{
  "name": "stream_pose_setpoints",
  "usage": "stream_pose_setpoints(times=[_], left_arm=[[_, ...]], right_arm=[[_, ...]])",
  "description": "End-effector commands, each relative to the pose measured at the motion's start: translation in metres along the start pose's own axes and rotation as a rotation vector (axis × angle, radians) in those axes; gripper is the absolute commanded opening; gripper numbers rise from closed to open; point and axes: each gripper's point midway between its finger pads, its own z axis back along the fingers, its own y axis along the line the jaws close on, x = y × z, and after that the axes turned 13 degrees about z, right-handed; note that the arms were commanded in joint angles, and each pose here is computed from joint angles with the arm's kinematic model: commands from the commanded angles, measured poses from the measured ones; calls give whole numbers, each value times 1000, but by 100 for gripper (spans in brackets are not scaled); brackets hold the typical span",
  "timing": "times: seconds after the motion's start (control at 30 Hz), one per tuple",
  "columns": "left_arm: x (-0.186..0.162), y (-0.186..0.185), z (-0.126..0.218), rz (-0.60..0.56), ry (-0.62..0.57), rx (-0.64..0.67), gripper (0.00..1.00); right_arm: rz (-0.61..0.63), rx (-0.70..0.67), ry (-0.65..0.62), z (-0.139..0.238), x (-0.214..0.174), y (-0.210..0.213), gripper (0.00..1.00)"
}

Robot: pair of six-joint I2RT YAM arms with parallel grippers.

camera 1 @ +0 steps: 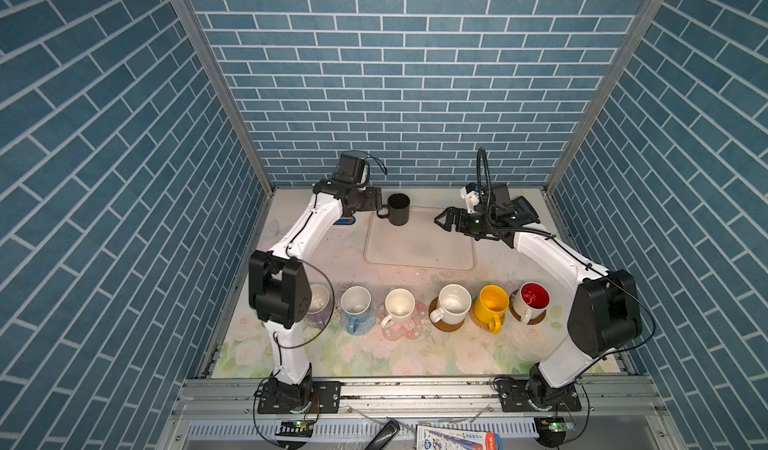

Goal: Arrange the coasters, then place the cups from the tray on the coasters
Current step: 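Move left gripper back to the black mug on the tray while right gripper hovers nearby, then lower left gripper onto the black mug handle and close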

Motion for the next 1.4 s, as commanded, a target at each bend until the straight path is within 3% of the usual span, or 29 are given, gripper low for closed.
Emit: stream_pose_setpoints(times=[0.0,0.37,0.63,0.97,1.37], left_arm=[[13,2,-18,14,25,9,78],[17,29,-112,124,78,104,77],[2,39,-152,187,119,93,77],[-19,35,-147,168,128,92,66],[-50,22,-122,125,133,90,64]], right_arm=[[43,-32,-18,6,0,-5,99],[40,-75,-22,-5,-7,-20,99],[34,-87,-10,-7,-13,-24,98],[43,-100,-10,-5,-14,-26,98],[42,-92,-15,-2,-12,-22,98]])
